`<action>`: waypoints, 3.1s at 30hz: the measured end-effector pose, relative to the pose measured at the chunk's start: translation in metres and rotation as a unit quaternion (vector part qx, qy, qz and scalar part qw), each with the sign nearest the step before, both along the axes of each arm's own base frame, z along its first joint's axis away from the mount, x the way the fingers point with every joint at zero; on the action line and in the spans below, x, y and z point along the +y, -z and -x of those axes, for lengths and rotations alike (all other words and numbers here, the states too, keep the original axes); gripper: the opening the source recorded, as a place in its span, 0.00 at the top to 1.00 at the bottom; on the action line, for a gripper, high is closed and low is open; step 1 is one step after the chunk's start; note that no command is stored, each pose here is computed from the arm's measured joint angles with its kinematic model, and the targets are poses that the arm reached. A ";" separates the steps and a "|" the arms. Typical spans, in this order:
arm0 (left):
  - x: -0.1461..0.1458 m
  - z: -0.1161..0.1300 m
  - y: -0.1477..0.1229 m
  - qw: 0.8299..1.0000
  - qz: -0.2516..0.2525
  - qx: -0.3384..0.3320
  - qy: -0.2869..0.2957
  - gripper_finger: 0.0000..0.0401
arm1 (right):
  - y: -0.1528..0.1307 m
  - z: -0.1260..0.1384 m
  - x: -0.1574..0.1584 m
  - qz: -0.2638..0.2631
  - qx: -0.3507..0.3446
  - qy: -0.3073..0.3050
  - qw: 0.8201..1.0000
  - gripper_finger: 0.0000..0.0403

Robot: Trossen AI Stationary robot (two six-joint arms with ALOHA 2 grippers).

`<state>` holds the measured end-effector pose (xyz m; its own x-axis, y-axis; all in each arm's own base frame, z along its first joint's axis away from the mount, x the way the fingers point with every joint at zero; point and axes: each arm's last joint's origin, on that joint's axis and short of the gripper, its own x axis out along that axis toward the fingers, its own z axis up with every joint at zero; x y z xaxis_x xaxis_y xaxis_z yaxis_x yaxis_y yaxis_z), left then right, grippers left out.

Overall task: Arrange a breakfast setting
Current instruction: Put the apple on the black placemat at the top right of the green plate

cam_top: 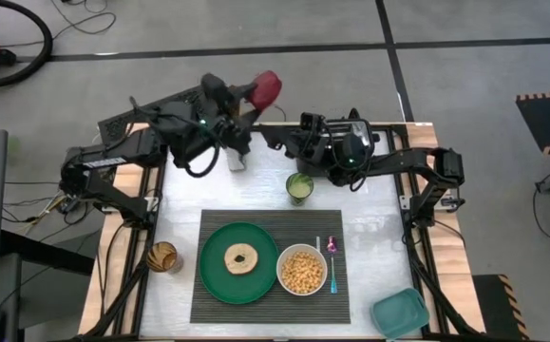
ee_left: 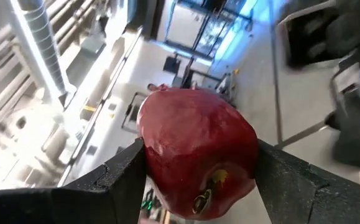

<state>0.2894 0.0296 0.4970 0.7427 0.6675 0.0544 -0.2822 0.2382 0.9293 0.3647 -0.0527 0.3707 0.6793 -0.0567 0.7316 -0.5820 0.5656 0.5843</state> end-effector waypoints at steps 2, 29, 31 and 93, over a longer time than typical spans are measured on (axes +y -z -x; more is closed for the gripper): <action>0.001 0.007 -0.005 1.000 -0.001 -0.008 -0.005 0.41 | 0.001 -0.001 0.003 -0.001 0.004 -0.004 1.000 0.13; 0.008 0.081 0.020 0.897 0.437 -0.066 0.011 0.40 | -0.107 0.142 -0.040 0.187 0.031 -0.025 0.982 0.14; 0.008 0.079 0.021 0.888 0.456 -0.064 0.019 0.40 | -0.116 0.170 -0.037 0.206 0.079 0.023 0.975 0.14; 0.020 -0.111 0.238 0.577 0.784 0.144 -0.179 0.40 | -0.049 0.261 0.024 0.067 0.594 0.158 0.786 0.17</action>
<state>0.4007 0.0496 0.2591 0.3693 -0.1576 -0.9158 -0.4623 0.8237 -0.3282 0.1042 -0.0289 0.4192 0.8545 -0.3371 -0.3951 0.5119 0.6752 0.5311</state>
